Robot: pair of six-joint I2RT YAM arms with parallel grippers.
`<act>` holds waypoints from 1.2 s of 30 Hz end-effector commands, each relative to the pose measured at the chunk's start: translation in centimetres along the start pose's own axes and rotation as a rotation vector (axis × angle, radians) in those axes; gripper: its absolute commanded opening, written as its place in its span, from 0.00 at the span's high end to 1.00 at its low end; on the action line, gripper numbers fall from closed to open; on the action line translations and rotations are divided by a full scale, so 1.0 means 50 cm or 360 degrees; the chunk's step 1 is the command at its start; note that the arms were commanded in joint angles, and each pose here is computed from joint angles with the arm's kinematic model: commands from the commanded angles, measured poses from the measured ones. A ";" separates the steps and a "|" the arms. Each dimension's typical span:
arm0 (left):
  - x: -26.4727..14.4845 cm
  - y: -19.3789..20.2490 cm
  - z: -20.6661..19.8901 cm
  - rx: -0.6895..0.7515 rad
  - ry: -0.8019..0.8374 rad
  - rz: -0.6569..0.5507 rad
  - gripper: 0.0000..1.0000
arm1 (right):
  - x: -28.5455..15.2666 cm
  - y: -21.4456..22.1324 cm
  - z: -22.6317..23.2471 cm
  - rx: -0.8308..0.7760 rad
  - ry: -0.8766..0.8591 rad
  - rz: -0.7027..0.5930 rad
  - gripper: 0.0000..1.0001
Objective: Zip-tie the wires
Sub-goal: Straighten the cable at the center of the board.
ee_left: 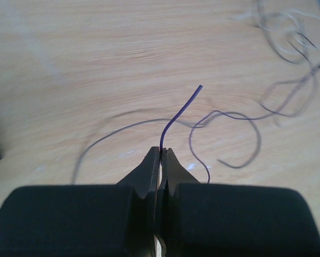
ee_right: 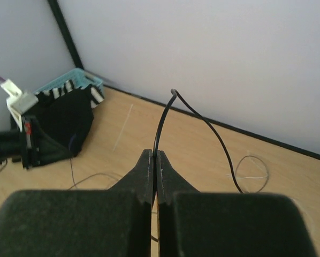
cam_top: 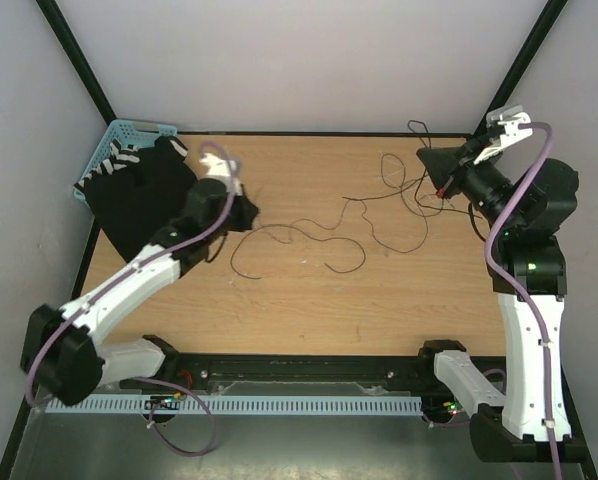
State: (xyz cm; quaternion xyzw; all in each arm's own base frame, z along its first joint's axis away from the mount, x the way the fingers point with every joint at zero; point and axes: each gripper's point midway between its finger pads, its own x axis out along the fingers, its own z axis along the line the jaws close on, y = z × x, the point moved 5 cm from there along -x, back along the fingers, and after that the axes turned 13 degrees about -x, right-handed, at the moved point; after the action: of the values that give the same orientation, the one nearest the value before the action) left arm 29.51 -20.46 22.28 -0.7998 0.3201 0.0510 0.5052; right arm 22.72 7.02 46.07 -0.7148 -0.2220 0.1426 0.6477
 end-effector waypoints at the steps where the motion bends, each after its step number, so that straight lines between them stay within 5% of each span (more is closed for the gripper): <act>1: -0.081 -0.005 0.110 -0.0271 -0.0311 -0.0130 1.00 | 0.006 0.031 0.038 0.0052 -0.0271 0.0041 1.00; 4: -0.133 -0.008 0.172 -0.0342 -0.0493 -0.0236 1.00 | 0.018 0.087 0.050 0.0148 -0.0380 0.0139 1.00; 8: -0.177 0.000 0.231 -0.0447 -0.0642 -0.0268 1.00 | 0.040 0.160 0.015 0.0193 -0.0198 0.0292 1.00; 17: -0.157 0.106 0.268 -0.0657 -0.0624 -0.0153 1.00 | 0.081 0.260 -0.015 0.0284 -0.0105 0.0471 1.00; 27: -0.108 0.183 0.278 -0.0860 -0.0589 -0.0007 1.00 | 0.089 0.265 -0.118 0.0148 0.0464 0.0541 1.00; 36: -0.060 0.231 0.284 -0.0843 -0.0683 0.0098 1.00 | 0.140 0.210 -0.108 0.0178 0.0281 0.0336 1.00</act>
State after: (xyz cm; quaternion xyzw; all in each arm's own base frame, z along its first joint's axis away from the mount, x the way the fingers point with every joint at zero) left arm 23.10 -9.96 8.13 -0.8577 0.2198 0.3160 0.3408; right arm 32.23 4.71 33.89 -0.7017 -0.0277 0.1881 0.6866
